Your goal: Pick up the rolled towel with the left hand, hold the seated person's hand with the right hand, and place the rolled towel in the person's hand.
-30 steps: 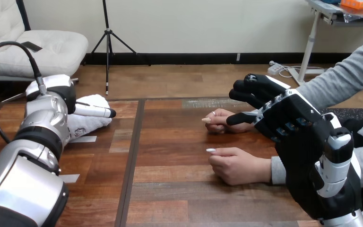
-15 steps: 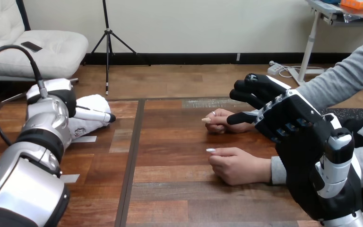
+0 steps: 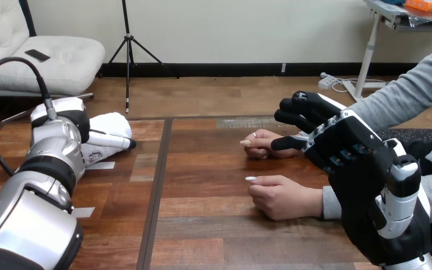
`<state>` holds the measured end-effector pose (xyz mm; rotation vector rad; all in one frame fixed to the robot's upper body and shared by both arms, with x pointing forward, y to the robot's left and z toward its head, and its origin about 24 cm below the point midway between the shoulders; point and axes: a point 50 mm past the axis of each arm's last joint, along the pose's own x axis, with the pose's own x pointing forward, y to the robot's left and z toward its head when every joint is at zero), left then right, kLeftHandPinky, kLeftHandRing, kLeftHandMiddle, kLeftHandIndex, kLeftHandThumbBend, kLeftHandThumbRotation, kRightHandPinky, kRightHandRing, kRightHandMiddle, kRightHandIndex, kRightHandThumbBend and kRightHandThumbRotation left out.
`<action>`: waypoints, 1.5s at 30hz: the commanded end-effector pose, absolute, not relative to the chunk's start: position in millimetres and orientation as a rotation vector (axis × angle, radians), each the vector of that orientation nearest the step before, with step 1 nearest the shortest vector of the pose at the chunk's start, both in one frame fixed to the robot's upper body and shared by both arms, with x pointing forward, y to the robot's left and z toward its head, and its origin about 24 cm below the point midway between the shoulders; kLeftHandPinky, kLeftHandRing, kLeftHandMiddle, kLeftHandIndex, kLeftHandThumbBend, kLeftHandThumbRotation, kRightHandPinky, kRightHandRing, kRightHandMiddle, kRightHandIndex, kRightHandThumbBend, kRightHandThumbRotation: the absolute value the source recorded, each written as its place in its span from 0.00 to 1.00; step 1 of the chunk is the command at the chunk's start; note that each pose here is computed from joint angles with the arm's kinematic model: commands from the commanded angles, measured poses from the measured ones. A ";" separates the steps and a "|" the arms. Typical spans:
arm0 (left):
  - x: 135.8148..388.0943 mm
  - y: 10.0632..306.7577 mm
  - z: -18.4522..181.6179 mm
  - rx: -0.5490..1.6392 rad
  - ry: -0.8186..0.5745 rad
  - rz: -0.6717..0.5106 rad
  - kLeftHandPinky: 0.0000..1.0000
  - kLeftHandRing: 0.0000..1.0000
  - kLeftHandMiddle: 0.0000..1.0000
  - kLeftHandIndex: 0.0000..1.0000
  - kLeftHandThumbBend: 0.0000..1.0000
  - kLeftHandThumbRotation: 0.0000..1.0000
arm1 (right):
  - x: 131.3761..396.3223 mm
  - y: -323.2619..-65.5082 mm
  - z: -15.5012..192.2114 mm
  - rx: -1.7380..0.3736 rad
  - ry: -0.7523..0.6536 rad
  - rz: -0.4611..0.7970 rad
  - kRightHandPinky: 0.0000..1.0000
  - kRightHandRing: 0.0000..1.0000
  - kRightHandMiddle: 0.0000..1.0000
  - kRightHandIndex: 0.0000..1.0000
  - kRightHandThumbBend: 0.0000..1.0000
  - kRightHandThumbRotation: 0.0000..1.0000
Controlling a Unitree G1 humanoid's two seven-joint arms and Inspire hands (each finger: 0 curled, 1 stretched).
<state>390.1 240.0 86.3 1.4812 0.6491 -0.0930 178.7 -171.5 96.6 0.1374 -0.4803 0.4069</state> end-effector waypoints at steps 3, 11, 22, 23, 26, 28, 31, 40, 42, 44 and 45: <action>392.4 235.1 88.6 1.484 0.624 -0.089 1.00 1.00 1.00 1.00 0.97 0.82 | 180.5 -171.2 110.3 0.122 -0.561 0.410 0.68 0.82 0.82 0.79 0.87 0.96; 392.3 234.9 88.3 1.446 0.624 -0.090 1.00 1.00 1.00 1.00 0.95 0.82 | 179.3 -171.2 110.5 0.125 -0.561 0.403 0.67 0.82 0.82 0.79 0.88 0.96; 393.0 232.9 89.8 1.439 0.665 -0.149 1.00 1.00 1.00 1.00 0.96 0.94 | 178.0 -171.0 111.5 0.128 -0.574 0.405 0.67 0.82 0.81 0.79 0.88 0.97; 393.0 232.8 89.8 1.439 0.666 -0.152 1.00 1.00 1.00 1.00 0.96 0.95 | 177.9 -171.0 111.6 0.128 -0.575 0.406 0.67 0.82 0.81 0.79 0.88 0.97; 392.8 232.5 89.2 1.442 0.671 -0.165 0.99 1.00 1.00 1.00 0.97 0.97 | 177.6 -171.1 112.0 0.126 -0.580 0.407 0.67 0.82 0.81 0.79 0.88 0.97; 392.9 231.6 89.2 1.437 0.675 -0.172 0.99 1.00 1.00 1.00 0.97 0.98 | 177.2 -171.1 112.3 0.125 -0.581 0.405 0.67 0.82 0.81 0.79 0.88 0.97; 392.8 230.8 88.6 1.422 0.681 -0.177 0.98 1.00 1.00 1.00 0.97 0.99 | 176.6 -171.3 112.5 0.126 -0.583 0.402 0.67 0.82 0.81 0.79 0.89 0.97; 391.9 228.7 86.3 1.387 0.707 -0.201 0.81 0.95 0.98 0.96 0.98 1.00 | 175.3 -171.7 113.2 0.117 -0.590 0.395 0.67 0.81 0.81 0.78 0.90 0.97; 391.9 228.0 86.1 1.383 0.709 -0.213 0.79 0.94 0.98 0.95 0.98 1.00 | 175.0 -171.8 113.5 0.114 -0.590 0.391 0.66 0.81 0.81 0.78 0.90 0.97; 391.9 227.5 86.0 1.381 0.711 -0.223 0.77 0.93 0.97 0.94 0.97 1.00 | 174.7 -171.9 113.6 0.113 -0.589 0.388 0.66 0.81 0.81 0.78 0.91 0.97; 391.8 227.2 85.8 1.370 0.714 -0.228 0.76 0.92 0.96 0.93 0.97 1.00 | 174.5 -171.9 113.6 0.113 -0.588 0.388 0.66 0.81 0.81 0.78 0.91 0.97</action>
